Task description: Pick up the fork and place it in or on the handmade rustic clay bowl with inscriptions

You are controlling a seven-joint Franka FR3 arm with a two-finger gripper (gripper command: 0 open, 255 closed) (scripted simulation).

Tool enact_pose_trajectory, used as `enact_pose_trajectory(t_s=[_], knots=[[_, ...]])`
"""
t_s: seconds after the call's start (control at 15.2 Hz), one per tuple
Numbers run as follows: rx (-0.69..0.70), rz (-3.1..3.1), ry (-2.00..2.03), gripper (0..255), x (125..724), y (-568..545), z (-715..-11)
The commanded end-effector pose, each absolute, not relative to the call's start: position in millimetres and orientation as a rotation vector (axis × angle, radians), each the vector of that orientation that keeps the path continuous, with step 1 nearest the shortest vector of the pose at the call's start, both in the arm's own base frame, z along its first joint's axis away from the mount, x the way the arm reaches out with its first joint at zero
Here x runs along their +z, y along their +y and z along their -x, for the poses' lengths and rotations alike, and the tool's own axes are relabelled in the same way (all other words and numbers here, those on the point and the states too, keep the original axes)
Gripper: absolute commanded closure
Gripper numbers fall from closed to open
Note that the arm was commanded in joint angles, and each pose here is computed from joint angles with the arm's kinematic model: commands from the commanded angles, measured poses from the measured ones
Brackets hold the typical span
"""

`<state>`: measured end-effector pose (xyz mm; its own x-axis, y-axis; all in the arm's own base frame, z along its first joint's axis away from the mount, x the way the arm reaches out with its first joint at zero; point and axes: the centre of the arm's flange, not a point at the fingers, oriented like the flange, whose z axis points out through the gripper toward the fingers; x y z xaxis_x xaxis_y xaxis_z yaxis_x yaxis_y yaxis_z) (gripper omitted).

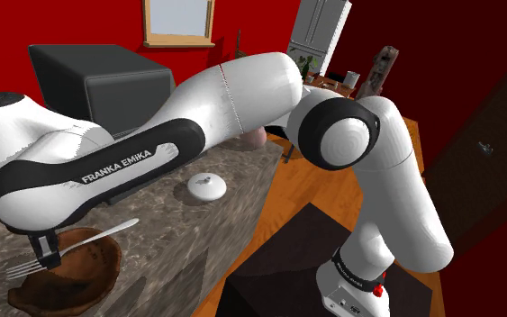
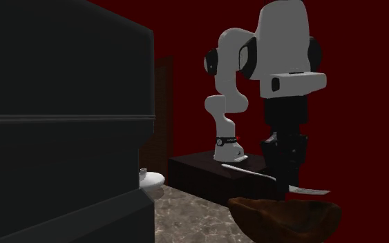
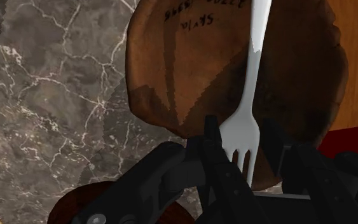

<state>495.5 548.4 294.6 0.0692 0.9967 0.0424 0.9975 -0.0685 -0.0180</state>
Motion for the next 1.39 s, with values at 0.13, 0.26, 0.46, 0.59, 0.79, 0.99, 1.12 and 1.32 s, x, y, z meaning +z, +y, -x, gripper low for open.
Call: enact_pose_trajectory(t_s=[0.13, 0.26, 0.46, 0.59, 0.79, 0.99, 1.12, 1.32], knots=[[-0.03, 2.266, -2.115, 255, 272.7, 549.2, -495.2], [-0.03, 2.266, -2.115, 255, 265.4, 549.2, -495.2], [-0.03, 2.266, -2.115, 255, 265.4, 549.2, -495.2], [-0.03, 2.266, -2.115, 255, 265.4, 549.2, -495.2], [-0.03, 2.266, -2.115, 0, 265.4, 549.0, -495.1], [-0.03, 2.266, -2.115, 0, 265.4, 549.0, -495.1], [-0.03, 2.266, -2.115, 0, 278.6, 548.6, -495.4], [-0.03, 2.266, -2.115, 0, 315.3, 547.0, -495.9]])
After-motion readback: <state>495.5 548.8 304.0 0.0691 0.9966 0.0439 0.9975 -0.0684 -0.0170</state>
